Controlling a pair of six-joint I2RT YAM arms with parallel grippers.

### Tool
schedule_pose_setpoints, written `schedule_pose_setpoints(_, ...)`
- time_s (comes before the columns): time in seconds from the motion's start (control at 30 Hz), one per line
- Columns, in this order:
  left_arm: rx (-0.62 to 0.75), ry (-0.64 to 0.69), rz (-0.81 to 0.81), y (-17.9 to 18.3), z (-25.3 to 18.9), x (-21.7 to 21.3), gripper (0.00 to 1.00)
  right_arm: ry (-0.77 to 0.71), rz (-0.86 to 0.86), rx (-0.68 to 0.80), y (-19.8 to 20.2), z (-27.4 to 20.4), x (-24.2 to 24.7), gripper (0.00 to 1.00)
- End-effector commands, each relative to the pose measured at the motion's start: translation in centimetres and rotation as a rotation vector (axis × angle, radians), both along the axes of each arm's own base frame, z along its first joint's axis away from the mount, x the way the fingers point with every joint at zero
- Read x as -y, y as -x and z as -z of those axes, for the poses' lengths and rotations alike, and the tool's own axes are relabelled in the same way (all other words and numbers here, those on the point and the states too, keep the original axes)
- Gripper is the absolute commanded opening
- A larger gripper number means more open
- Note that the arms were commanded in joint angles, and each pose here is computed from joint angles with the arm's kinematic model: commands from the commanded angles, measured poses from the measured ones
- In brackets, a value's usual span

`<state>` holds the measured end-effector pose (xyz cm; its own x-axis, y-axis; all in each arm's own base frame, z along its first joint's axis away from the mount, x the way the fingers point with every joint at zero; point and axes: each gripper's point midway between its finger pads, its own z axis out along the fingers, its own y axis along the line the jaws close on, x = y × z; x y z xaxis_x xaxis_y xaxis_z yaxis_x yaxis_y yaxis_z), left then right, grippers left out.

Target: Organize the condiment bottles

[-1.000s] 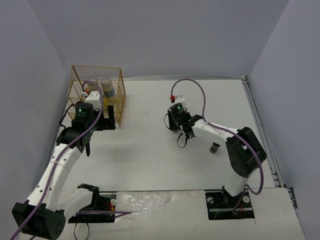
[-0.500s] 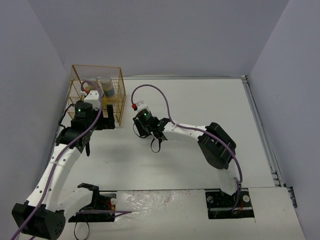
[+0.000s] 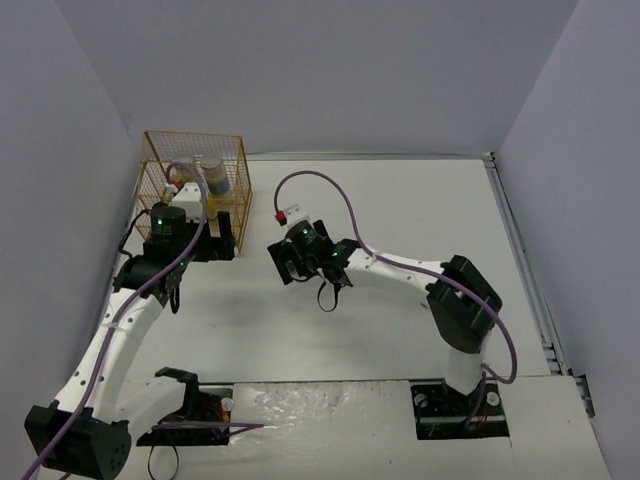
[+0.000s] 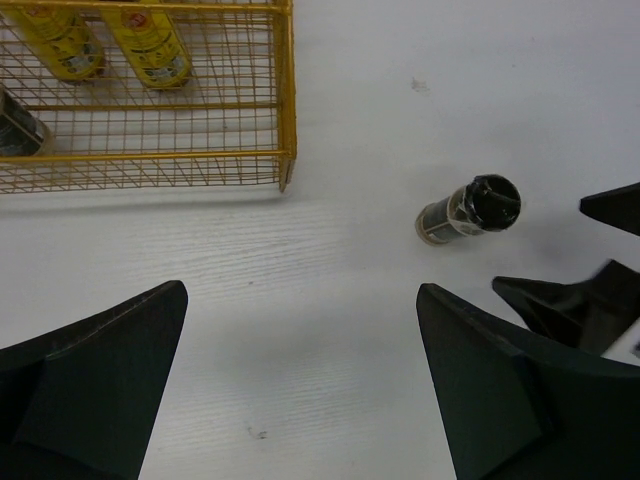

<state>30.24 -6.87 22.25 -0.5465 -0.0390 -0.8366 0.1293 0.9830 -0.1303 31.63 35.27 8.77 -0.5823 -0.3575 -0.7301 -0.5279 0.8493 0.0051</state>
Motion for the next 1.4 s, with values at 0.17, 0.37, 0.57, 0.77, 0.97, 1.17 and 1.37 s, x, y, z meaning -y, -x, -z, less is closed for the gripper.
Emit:
schedule_pose_setpoints(0.17,0.002,0.113,0.186,-2.1,-0.1,6.5,0.97,-0.037,0.241,0.213,3.1,-10.5,12.2,1.0)
schedule_pose_setpoints(0.37,-0.05,0.131,0.196,-2.8,1.1,10.8,0.97,-0.191,0.439,0.32,4.1,-14.7,19.6,1.0)
schedule_pose_setpoints(0.57,-0.081,0.024,0.169,-3.9,3.8,13.5,0.97,-0.242,0.474,0.349,4.8,-15.4,21.8,1.0)
schedule_pose_setpoints(0.77,-0.112,-0.045,0.155,-5.2,5.5,15.2,0.97,-0.272,0.452,0.313,5.6,-14.3,21.4,1.0)
schedule_pose_setpoints(0.97,-0.129,-0.088,0.13,-6.1,6.5,15.9,0.94,-0.288,0.434,0.286,6.1,-13.5,21.1,1.0)
schedule_pose_setpoints(1.17,-0.156,-0.09,0.111,-6.4,7.5,16.1,0.74,-0.301,0.433,0.272,6.4,-13.0,21.0,1.0)
schedule_pose_setpoints(1.37,-0.165,-0.077,0.113,-5.9,7.3,16.1,0.38,-0.293,0.437,0.268,6.4,-12.6,21.1,1.0)
